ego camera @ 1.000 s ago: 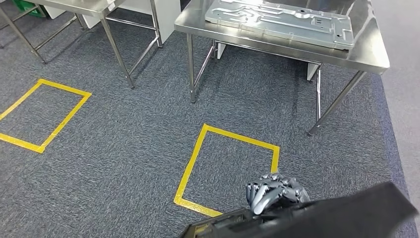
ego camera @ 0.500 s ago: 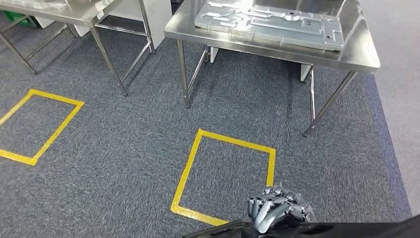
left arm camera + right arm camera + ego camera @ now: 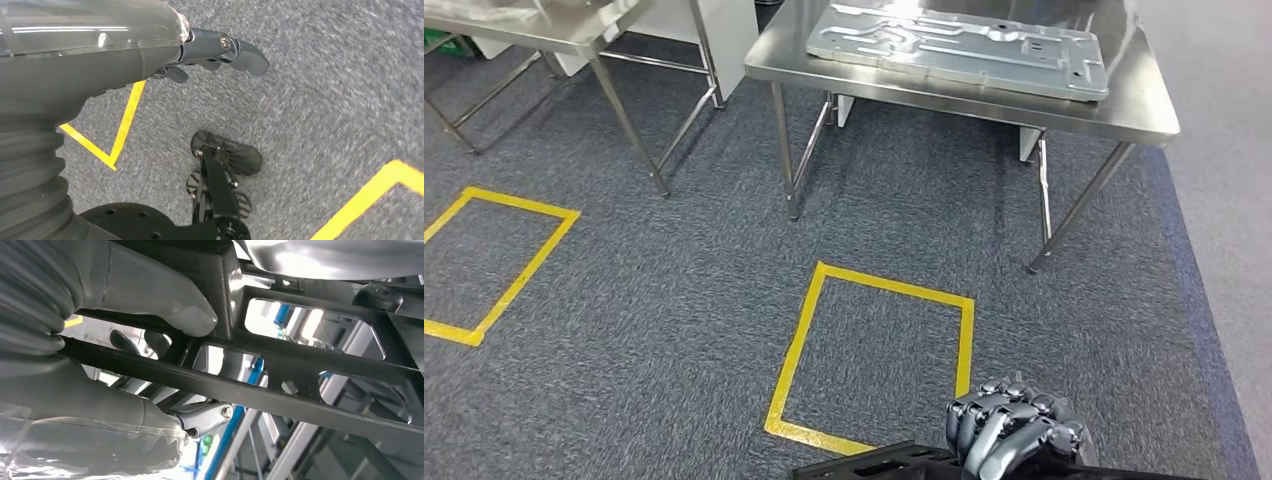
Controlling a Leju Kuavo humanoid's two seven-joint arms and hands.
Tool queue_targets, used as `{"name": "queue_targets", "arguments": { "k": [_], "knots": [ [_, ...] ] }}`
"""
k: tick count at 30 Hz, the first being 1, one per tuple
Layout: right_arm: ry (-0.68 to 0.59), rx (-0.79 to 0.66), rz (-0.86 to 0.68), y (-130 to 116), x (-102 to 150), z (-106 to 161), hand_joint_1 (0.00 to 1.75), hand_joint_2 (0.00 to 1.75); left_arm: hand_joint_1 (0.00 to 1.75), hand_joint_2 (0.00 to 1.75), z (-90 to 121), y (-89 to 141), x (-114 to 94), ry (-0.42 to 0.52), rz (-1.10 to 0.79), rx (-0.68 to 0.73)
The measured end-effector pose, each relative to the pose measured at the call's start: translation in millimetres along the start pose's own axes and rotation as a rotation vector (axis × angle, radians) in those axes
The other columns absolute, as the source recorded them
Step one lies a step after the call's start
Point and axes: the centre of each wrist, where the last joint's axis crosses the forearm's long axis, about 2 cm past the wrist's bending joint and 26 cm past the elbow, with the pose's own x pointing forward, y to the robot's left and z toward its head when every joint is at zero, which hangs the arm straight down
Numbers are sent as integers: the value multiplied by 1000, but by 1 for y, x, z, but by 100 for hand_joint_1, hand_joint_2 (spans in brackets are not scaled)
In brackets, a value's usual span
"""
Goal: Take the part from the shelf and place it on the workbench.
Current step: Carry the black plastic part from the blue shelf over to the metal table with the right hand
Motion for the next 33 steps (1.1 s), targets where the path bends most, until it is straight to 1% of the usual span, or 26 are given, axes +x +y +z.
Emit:
{"name": "queue_targets", "arguments": {
  "k": [7,33],
  "knots": [
    [-19,-7,6,-1,3,-3,164,175,0,175,-1,1,1,-11,-7,0],
    [-14,-32,39,1,11,-1,164,175,0,175,-2,4,4,-23,-9,-14]
  ]
}}
